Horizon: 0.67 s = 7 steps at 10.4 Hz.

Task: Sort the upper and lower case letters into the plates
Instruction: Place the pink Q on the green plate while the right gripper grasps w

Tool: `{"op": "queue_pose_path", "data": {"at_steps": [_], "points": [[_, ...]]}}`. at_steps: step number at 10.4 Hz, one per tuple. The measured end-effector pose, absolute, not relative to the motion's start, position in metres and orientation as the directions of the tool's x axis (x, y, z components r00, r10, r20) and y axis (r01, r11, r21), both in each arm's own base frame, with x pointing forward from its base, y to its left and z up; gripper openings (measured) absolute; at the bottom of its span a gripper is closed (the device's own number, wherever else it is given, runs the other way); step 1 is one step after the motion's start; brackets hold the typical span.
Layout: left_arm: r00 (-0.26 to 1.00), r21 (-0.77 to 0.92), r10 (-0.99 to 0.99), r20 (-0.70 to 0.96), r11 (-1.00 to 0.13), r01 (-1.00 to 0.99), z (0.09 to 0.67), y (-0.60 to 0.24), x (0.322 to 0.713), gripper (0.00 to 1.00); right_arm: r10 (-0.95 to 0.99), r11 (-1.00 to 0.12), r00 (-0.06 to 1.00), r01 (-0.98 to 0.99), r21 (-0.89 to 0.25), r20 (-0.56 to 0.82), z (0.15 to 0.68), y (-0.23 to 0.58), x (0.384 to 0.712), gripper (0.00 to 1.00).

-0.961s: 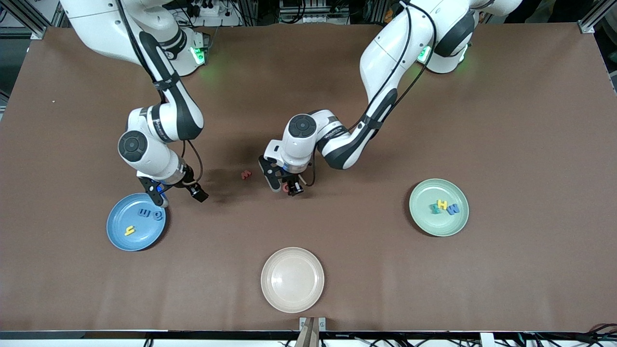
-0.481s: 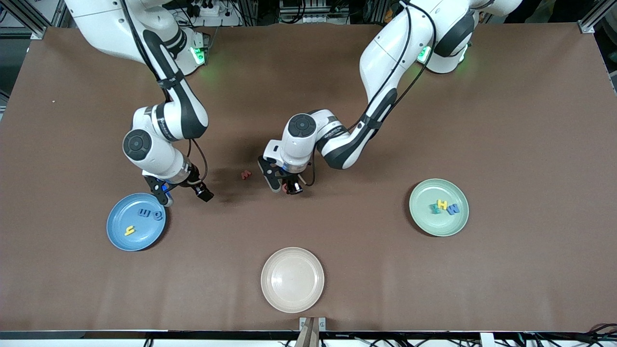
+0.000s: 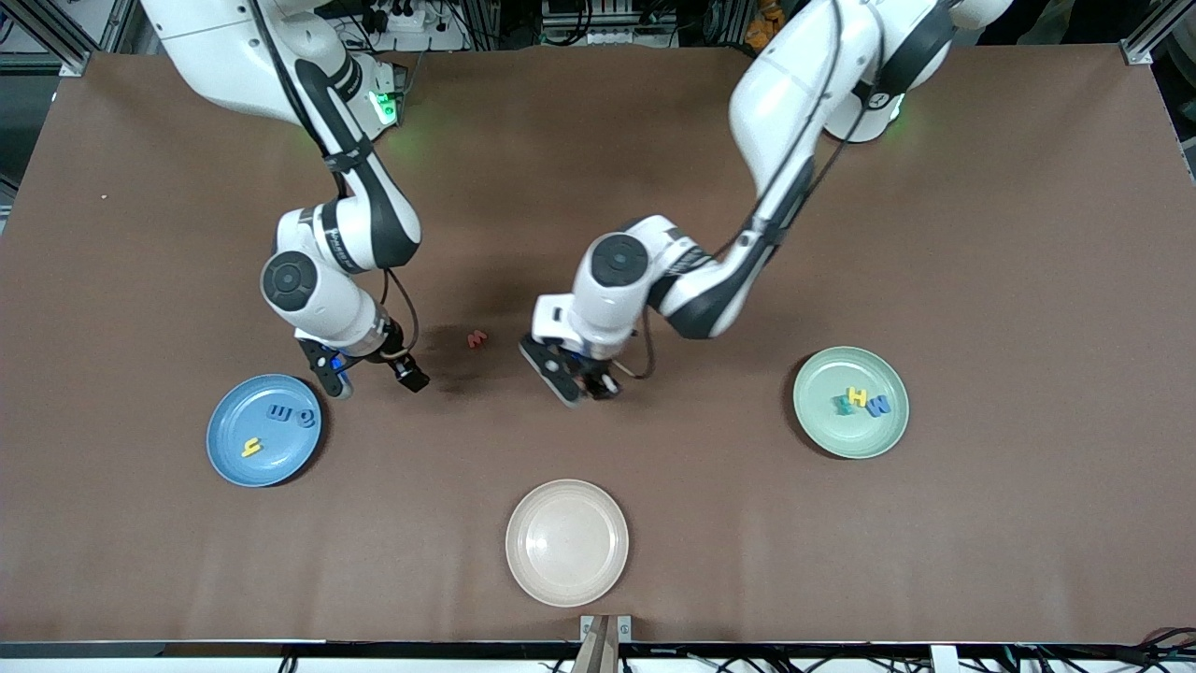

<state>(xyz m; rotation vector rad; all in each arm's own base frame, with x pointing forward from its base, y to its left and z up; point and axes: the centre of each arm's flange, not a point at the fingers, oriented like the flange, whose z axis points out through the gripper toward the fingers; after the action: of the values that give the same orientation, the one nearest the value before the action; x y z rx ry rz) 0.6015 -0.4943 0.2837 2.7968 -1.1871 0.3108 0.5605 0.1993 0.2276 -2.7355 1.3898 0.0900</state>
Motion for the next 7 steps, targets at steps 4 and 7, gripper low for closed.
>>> {"op": "queue_pose_path", "data": {"at_steps": [4,7], "points": [[0.862,-0.01,-0.505,0.048,-0.863,-0.505,0.353,-0.275,0.685,0.35,-0.776,-0.624,0.621,-0.781,-0.013,-0.112,0.193,0.253,0.54,1.0],[0.911,0.0,-0.408,-0.066,-0.913,-0.409,0.325,-0.153,0.678,0.35,-0.761,-0.638,0.636,-0.769,-0.03,-0.124,0.19,0.28,0.527,1.0]]}}
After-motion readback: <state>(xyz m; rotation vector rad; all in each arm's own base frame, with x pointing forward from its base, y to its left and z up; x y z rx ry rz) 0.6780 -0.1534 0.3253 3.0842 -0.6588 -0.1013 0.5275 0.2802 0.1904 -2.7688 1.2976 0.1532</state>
